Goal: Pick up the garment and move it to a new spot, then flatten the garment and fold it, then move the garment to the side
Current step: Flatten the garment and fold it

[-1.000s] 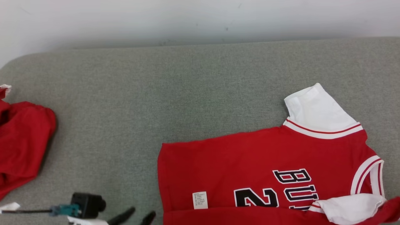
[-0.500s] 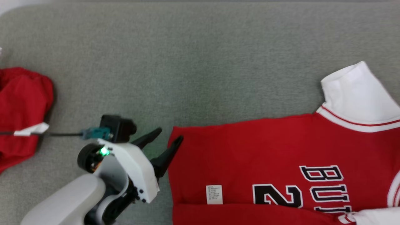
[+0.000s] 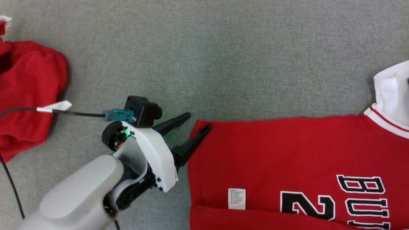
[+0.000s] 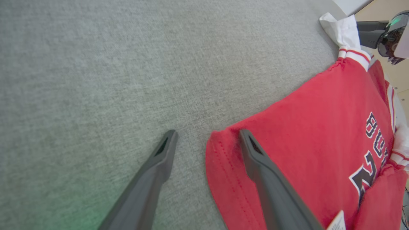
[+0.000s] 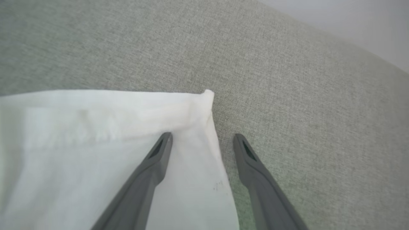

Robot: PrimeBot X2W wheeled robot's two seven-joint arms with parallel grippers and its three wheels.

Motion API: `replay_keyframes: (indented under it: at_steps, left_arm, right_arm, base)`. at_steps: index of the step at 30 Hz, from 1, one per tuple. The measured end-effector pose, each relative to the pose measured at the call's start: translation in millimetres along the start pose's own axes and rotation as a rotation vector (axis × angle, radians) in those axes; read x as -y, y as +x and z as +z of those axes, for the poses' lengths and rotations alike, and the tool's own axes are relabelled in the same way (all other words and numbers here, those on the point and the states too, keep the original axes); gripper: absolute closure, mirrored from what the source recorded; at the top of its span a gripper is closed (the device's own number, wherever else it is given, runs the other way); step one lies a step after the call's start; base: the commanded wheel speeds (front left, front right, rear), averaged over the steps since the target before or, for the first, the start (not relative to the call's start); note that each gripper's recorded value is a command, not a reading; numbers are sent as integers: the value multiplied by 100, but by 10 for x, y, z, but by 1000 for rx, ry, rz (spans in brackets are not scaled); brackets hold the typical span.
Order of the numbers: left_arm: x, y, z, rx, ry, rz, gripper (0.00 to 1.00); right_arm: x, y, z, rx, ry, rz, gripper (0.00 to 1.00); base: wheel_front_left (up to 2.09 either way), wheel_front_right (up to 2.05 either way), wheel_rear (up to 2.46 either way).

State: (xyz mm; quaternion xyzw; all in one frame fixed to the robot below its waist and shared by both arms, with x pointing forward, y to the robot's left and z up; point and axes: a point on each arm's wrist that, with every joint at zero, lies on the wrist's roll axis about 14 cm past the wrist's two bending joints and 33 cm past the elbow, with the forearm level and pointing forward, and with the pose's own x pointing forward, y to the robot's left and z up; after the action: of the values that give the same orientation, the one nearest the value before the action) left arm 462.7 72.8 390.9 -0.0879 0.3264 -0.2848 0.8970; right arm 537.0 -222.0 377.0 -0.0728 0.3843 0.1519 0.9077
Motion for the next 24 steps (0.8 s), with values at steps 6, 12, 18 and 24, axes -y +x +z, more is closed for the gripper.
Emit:
replay_keyframes:
  at_steps: [6, 12, 18, 24]
  left_arm:
    - [73, 2, 8, -6, -2, -29, 0]
    - [177, -15, 8, -21, -7, -67, 0]
    - [296, -17, -74, -64, -8, -112, 0]
    - [332, 49, -108, -85, -2, -131, 100]
  right_arm:
    - [-28, 10, -7, -5, 8, 13, 0]
    - [-89, -5, -29, -13, 15, 36, 0]
    - [-172, 0, -37, -26, 1, 66, 0]
    - [-246, 40, 6, -8, 1, 92, 100]
  base:
    - [0, 0, 0]
    - [0, 0, 0]
    - [0, 0, 0]
    - [0, 0, 0]
